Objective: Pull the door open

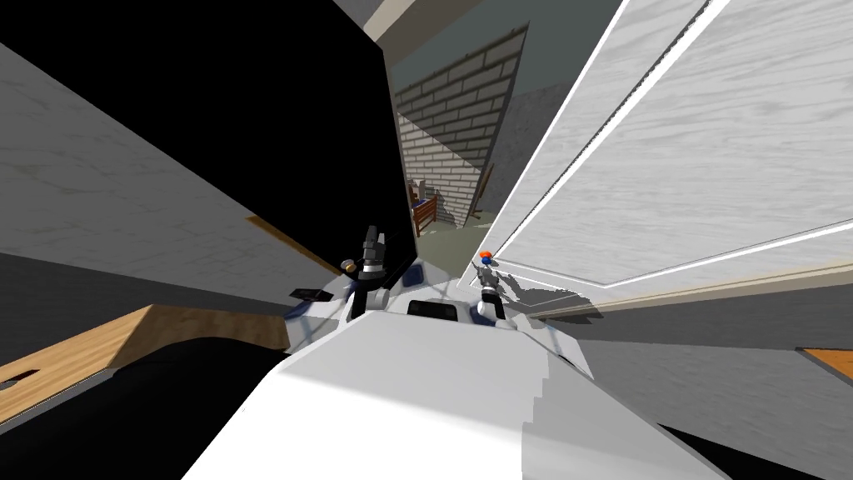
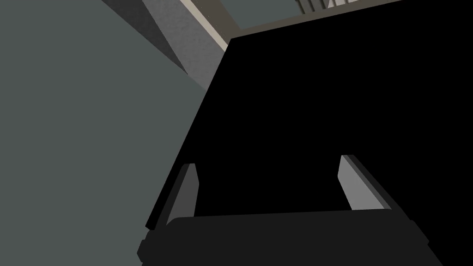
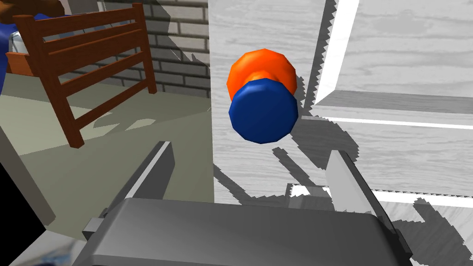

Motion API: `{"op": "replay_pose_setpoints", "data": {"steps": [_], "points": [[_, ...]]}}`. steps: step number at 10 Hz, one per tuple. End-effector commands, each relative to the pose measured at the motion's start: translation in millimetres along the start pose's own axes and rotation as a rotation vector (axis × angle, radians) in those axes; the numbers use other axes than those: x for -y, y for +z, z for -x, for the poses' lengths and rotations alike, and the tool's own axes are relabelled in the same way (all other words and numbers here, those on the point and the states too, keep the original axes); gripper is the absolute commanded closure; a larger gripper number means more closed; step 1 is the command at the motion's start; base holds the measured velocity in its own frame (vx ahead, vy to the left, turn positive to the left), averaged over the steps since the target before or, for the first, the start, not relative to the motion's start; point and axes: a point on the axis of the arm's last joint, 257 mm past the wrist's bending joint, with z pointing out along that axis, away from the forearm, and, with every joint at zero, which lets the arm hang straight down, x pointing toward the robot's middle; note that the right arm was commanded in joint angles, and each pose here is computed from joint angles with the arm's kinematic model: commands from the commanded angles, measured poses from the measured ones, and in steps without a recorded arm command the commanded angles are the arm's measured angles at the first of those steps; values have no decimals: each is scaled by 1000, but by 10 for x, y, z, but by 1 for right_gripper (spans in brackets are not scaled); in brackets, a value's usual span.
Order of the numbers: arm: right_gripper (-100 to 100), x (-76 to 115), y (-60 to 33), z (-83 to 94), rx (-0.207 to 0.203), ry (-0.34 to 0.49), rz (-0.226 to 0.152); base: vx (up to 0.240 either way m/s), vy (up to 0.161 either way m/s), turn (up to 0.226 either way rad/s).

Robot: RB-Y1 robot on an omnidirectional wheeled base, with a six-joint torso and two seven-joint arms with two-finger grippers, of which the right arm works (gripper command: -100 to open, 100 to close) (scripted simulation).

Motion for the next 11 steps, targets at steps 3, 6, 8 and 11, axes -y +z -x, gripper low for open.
{"op": "replay_pose_setpoints", "data": {"steps": [3, 6, 8, 11], "points": [[-100, -408, -69, 4, -1, 1, 42, 191, -22, 111], [100, -426, -70, -10, -1, 0, 44, 90, -16, 26], [100, -426, -70, -10, -1, 0, 44, -29, -1, 5], [100, -426, -70, -10, -1, 0, 44, -9, 2, -1]]}}
